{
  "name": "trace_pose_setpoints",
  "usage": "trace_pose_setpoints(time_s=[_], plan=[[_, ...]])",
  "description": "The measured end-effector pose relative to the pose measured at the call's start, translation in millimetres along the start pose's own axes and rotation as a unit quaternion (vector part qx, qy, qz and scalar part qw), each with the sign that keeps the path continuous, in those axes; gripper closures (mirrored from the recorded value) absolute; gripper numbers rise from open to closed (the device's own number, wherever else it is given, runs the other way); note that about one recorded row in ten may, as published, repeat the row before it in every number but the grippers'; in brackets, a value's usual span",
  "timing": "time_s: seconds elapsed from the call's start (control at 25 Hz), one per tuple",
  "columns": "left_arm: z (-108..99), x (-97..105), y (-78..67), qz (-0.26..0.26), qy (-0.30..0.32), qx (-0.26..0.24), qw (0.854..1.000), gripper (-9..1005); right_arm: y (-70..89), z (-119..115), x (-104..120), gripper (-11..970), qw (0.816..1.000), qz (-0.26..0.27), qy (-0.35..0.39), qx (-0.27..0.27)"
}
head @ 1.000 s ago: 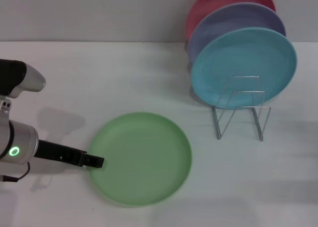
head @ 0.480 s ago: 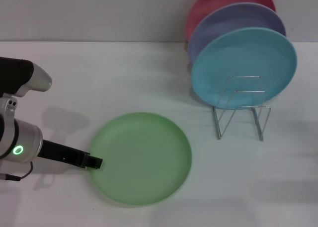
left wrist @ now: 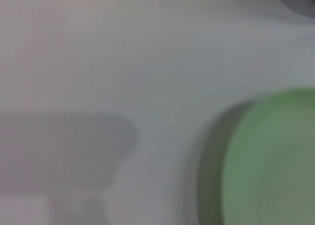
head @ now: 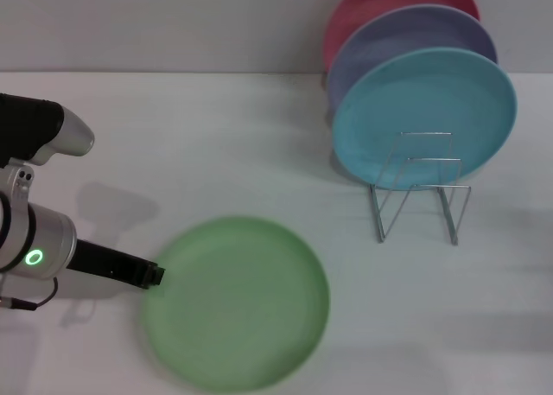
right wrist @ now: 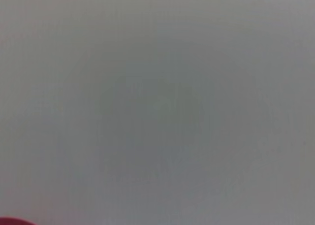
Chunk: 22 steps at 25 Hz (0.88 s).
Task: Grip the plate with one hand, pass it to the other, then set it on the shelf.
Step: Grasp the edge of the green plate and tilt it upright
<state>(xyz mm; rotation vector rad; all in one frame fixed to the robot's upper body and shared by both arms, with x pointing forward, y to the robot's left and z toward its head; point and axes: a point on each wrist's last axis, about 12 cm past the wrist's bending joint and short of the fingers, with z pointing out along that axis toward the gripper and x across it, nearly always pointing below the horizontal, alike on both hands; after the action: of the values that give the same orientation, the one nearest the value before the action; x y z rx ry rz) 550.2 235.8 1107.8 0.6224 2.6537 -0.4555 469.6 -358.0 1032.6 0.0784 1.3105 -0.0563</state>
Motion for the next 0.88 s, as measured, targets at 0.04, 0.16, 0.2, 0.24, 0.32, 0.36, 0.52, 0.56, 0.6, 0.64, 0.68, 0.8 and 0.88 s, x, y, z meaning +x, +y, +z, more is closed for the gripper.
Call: trace_pose_setpoints(time_s=[0.04,0.16,0.2,0.24,0.32,0.36,0.52,0.56,0.6,0.64,0.68,0.8,0.88], plan=[[0,0,-0.1,0.0,0.0,0.0,1.0,827,0.0,0,0,134,1.0,0.0,0.0,0.0],[-1,-1,-0.4,0.002,-0.002,0.0,1.0,869,0.0,0,0,133,1.0,0.0,0.0,0.0],[-1,-1,-0.5,0.002,-0.002,0.0,1.0,884,0.0,0,0,133,1.0,0.0,0.0,0.0],[-1,-1,-0.7,0.004,-0.003,0.0,1.0,898,0.1,0,-1,133,1.0,0.0,-0.003,-0.001],[-2,-2,-1.0,0.006,-0.004,-0.001,1.0,926,0.4,0,-2,133,1.0,0.0,-0.007,-0.002],[-3,-3,-1.5,0.008,-0.006,-0.001,1.0,941,0.4,0,-2,133,1.0,0.0,-0.007,-0.002],[-12,-11,-4.2,0.024,-0.027,-0.007,0.999,961,2.9,-1,-5,134,1.0,0.001,-0.023,-0.012],[-15,-14,-4.9,0.03,-0.035,-0.01,0.999,963,4.9,-1,-8,134,0.999,0.002,-0.033,-0.02],[-18,-17,-5.8,0.036,-0.042,-0.012,0.998,965,7.4,0,-11,134,0.999,0.005,-0.045,-0.03],[-25,-24,-6.9,0.05,-0.063,-0.019,0.997,967,13.8,3,-18,134,0.995,0.016,-0.074,-0.058],[-25,-24,-6.9,0.05,-0.063,-0.019,0.997,966,13.8,3,-18,134,0.995,0.016,-0.074,-0.058],[-36,-35,-5.3,0.068,-0.097,-0.036,0.992,964,23.7,18,-31,134,0.986,0.055,-0.113,-0.111],[-42,-41,-4.0,0.078,-0.114,-0.052,0.989,963,30.8,38,-41,134,0.974,0.106,-0.124,-0.155]])
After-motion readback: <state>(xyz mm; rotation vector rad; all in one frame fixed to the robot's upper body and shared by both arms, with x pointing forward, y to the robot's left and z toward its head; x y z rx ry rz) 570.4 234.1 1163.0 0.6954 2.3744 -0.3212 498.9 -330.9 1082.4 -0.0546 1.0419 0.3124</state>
